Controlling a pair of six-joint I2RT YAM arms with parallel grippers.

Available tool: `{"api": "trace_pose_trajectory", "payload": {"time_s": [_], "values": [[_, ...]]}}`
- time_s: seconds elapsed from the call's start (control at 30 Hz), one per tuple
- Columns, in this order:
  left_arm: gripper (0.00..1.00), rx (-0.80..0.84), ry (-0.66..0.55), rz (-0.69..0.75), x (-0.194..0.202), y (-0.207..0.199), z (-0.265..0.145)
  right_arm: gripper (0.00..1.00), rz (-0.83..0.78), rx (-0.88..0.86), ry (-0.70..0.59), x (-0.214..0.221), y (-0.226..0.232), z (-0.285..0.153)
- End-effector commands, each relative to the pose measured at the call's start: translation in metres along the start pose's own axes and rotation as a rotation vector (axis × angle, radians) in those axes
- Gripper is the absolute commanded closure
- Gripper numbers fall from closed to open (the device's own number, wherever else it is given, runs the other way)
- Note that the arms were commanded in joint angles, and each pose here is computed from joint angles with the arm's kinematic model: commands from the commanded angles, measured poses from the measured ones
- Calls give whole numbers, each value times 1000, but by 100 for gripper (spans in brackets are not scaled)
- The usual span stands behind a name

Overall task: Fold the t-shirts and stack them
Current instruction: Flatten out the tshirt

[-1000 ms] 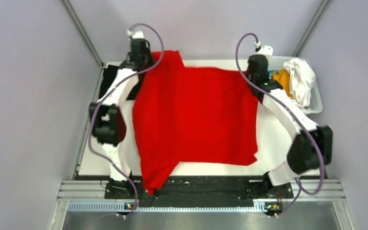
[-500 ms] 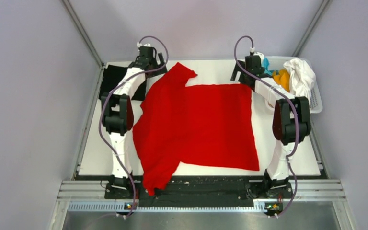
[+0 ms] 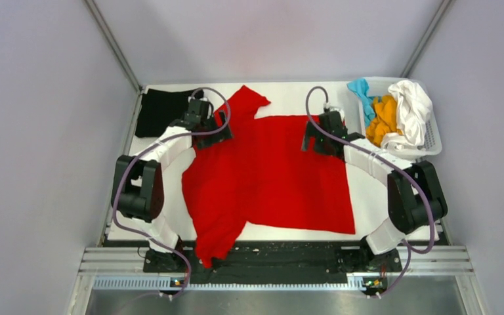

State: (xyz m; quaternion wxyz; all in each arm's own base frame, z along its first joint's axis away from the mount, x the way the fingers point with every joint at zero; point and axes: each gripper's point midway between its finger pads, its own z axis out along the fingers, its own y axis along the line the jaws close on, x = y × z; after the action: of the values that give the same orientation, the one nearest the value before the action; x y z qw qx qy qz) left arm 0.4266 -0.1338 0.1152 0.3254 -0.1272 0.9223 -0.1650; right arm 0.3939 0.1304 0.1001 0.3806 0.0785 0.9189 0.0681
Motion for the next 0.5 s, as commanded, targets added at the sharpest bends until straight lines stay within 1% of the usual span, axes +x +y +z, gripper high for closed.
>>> {"api": "trace_pose_trajectory", "payload": {"time_s": [0.0, 0.13, 0.2, 0.27, 0.37, 0.47], "values": [[1, 26, 31, -33, 19, -1, 8, 1, 46, 54, 42, 30, -20, -2], [1, -50, 91, -33, 28, 13, 35, 2, 30, 58, 92, 45, -19, 21], [1, -50, 110, -25, 27, 12, 48, 2, 34, 118, 93, 47, -27, 33], [1, -67, 119, -22, 25, 14, 62, 2, 45, 162, 98, 46, -37, 46], [1, -89, 146, -24, 23, 15, 81, 3, 81, 166, 125, 43, -46, 65], [1, -80, 165, -26, 19, 11, 99, 3, 101, 187, 118, 28, -58, 81]]}}
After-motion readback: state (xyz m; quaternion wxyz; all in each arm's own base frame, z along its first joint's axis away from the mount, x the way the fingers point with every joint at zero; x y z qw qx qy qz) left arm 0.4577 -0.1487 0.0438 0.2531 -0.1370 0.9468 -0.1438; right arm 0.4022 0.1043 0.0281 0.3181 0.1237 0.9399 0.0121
